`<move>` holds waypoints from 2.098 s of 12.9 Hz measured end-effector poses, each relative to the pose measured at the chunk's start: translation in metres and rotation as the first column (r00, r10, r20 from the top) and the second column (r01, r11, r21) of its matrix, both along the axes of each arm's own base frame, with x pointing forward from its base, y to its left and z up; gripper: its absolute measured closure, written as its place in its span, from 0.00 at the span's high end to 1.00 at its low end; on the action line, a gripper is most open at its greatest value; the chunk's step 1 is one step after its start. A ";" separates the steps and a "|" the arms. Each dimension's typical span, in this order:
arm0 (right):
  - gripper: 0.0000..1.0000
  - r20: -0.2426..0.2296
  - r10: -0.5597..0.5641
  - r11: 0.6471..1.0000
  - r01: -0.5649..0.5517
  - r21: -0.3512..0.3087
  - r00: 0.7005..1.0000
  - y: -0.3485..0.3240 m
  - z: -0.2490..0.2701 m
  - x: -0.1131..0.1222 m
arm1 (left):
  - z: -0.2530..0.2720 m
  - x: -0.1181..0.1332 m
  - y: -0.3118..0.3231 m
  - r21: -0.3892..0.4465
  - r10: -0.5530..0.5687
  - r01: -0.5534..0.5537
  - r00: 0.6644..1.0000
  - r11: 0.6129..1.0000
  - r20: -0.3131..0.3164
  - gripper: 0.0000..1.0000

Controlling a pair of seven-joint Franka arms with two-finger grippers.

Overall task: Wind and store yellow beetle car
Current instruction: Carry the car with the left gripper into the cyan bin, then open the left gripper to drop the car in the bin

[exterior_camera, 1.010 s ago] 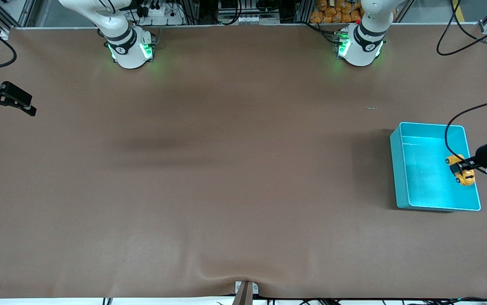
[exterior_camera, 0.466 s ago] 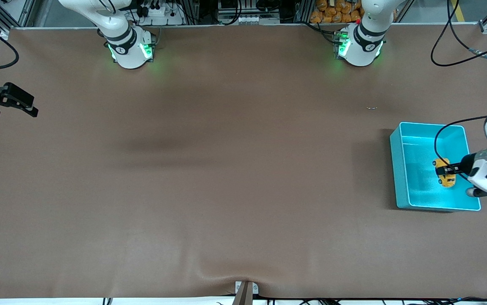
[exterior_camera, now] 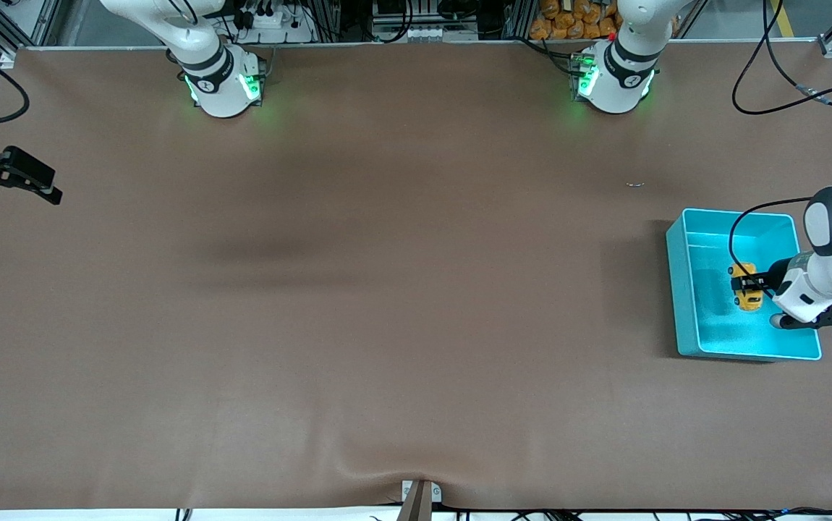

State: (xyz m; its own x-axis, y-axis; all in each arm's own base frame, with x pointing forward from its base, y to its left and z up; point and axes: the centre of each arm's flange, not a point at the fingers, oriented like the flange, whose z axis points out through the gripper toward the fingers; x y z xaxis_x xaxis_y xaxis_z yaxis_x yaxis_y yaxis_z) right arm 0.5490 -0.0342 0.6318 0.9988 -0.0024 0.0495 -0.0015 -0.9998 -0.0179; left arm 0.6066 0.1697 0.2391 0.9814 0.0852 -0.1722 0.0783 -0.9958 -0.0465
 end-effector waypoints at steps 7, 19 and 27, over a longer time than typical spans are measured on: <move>1.00 0.003 -0.022 1.000 0.022 -0.004 1.000 -0.012 -0.008 0.007 | -0.028 0.001 -0.004 0.008 -0.043 0.043 0.998 0.999 0.036 0.47; 1.00 -0.008 -0.008 1.000 0.008 -0.003 1.000 -0.005 0.002 0.001 | 0.078 0.004 -0.025 0.107 -0.094 0.079 0.986 0.991 0.140 0.47; 1.00 -0.008 0.005 1.000 -0.005 -0.003 1.000 0.002 0.002 0.002 | -0.015 -0.003 -0.031 0.008 -0.090 0.089 0.992 0.996 0.089 0.47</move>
State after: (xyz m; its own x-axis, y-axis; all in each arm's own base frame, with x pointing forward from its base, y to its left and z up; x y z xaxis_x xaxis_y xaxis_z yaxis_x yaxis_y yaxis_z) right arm 0.5508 -0.0318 0.6335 0.9991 0.0028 0.0417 0.0035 -0.9999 -0.0150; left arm 0.6034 0.1386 0.2245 0.9965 -0.0030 -0.0834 -0.0070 -0.9989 -0.0470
